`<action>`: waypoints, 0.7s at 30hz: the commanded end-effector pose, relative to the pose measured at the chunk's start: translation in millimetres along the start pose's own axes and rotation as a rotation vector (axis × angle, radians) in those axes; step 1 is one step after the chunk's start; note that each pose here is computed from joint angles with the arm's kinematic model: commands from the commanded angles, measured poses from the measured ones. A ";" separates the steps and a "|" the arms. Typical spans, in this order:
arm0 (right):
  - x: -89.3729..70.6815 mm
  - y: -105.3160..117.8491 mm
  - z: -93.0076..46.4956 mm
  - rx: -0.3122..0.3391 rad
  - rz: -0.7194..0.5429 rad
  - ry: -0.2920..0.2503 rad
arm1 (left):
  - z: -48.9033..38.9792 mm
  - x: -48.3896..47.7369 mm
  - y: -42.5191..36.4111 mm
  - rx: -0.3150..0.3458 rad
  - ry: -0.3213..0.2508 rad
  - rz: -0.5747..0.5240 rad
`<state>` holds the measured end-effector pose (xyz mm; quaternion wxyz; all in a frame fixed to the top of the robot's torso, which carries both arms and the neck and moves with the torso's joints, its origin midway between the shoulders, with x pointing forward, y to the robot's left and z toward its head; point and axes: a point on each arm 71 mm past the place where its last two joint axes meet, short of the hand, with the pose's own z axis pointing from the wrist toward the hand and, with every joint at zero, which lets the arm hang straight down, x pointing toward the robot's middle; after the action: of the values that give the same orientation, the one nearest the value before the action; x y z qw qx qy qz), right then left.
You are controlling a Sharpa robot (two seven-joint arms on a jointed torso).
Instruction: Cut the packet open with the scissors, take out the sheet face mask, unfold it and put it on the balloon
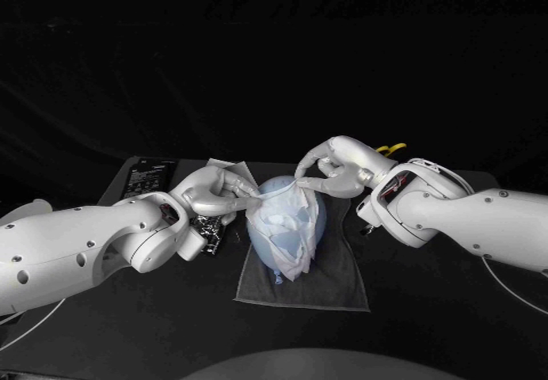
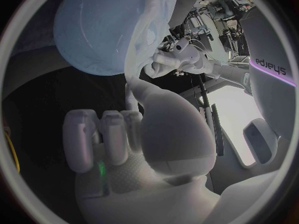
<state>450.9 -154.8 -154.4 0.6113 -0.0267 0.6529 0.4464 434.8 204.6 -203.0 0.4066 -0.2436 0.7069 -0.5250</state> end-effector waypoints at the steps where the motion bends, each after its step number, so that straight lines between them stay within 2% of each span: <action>1: 0.0 1.5 0.1 -0.006 0.013 0.001 | 1.1 -0.8 -2.7 0.026 -0.030 -0.006; 6: -0.6 1.7 -0.2 -0.006 0.012 -0.006 | 1.2 -3.4 -2.8 0.028 -0.067 -0.030; 12: -3.7 -0.7 -0.2 0.012 0.013 -0.044 | 0.1 -7.9 -0.8 0.010 -0.116 -0.093; 21: -8.5 -11.2 1.3 0.097 0.062 -0.093 | -1.7 -10.5 4.0 -0.047 -0.110 -0.147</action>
<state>456.4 -159.9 -153.9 0.6214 0.0063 0.6472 0.4415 438.8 213.1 -201.8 0.4114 -0.3096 0.6779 -0.5248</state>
